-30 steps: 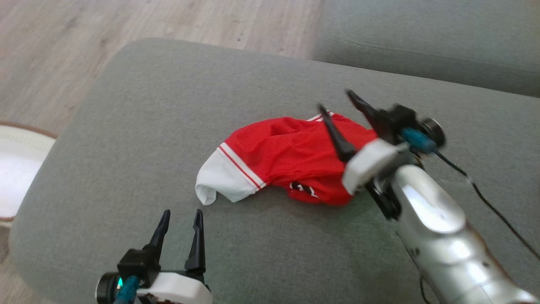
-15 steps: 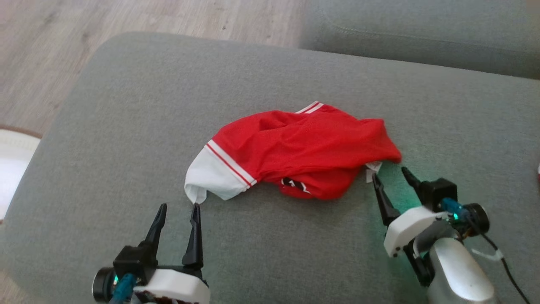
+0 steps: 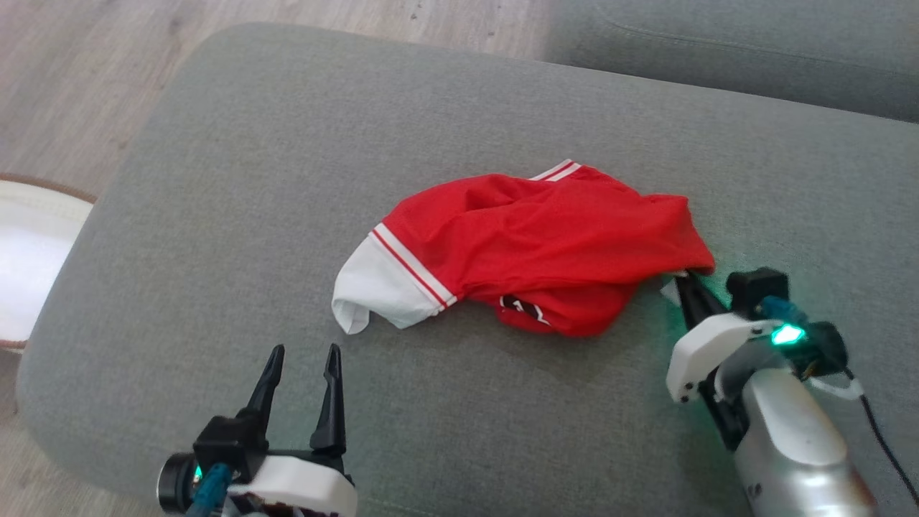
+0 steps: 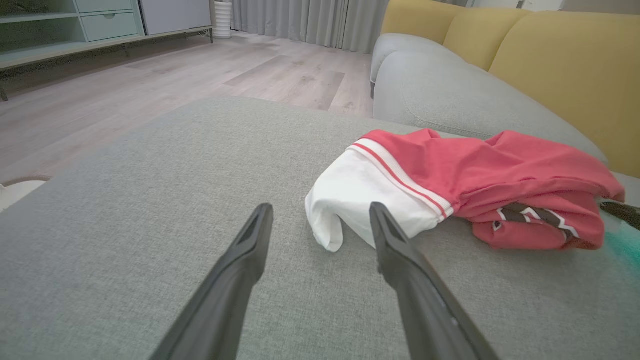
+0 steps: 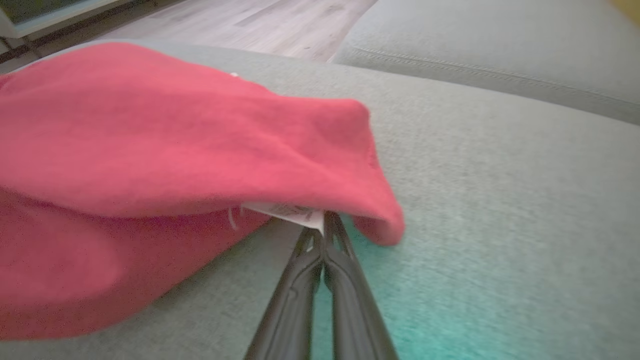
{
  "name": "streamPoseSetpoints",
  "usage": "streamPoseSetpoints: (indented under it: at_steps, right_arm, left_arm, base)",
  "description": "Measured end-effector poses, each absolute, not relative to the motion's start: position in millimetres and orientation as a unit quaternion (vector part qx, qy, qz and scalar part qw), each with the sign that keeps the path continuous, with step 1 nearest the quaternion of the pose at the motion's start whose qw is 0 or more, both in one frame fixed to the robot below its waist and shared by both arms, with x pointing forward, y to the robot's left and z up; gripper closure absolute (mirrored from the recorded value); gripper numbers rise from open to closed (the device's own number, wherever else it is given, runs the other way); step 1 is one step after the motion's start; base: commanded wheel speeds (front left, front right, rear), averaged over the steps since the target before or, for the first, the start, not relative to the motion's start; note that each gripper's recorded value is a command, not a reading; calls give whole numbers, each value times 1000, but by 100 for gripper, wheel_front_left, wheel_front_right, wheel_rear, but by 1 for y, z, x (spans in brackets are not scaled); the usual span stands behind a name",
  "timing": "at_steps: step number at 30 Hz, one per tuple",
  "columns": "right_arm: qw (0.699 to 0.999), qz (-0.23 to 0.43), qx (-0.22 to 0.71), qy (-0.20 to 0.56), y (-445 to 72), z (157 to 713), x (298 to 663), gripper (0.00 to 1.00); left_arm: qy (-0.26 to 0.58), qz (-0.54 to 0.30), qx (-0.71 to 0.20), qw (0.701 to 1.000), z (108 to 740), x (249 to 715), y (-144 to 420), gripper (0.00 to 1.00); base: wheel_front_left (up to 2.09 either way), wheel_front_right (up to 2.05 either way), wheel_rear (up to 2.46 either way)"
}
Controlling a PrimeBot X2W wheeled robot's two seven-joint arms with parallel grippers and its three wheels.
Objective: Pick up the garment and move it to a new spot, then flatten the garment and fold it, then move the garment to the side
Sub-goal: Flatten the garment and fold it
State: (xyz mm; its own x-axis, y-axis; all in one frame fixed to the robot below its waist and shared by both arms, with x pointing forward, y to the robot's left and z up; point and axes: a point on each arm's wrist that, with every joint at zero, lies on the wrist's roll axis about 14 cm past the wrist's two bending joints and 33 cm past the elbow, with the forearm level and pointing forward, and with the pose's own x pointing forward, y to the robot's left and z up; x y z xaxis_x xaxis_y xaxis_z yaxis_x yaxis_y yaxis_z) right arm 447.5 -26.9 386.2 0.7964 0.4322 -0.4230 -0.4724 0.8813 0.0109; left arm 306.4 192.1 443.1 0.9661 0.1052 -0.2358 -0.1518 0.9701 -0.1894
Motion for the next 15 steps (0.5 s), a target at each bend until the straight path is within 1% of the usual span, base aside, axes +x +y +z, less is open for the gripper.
streamPoseSetpoints:
  at_steps: [5, 9, 12, 15]
  right_arm:
    - [961, 206, -51, 179, -49, 401, 459, 100]
    - [972, 181, -69, 133, -69, 427, 465, 100]
    - [977, 161, -85, 108, -87, 440, 457, 100]
    - [978, 139, -110, 112, -110, 439, 436, 100]
  left_arm:
    - [109, 53, -104, 987, 445, 311, 185, 0]
    - [102, 41, -106, 988, 449, 314, 178, 0]
    - [98, 31, -106, 989, 452, 316, 173, 0]
    - [92, 21, -106, 990, 455, 319, 168, 0]
  base:
    - [0, 0, 0]
    - [0, 0, 0]
    - [0, 0, 0]
    - [0, 0, 0]
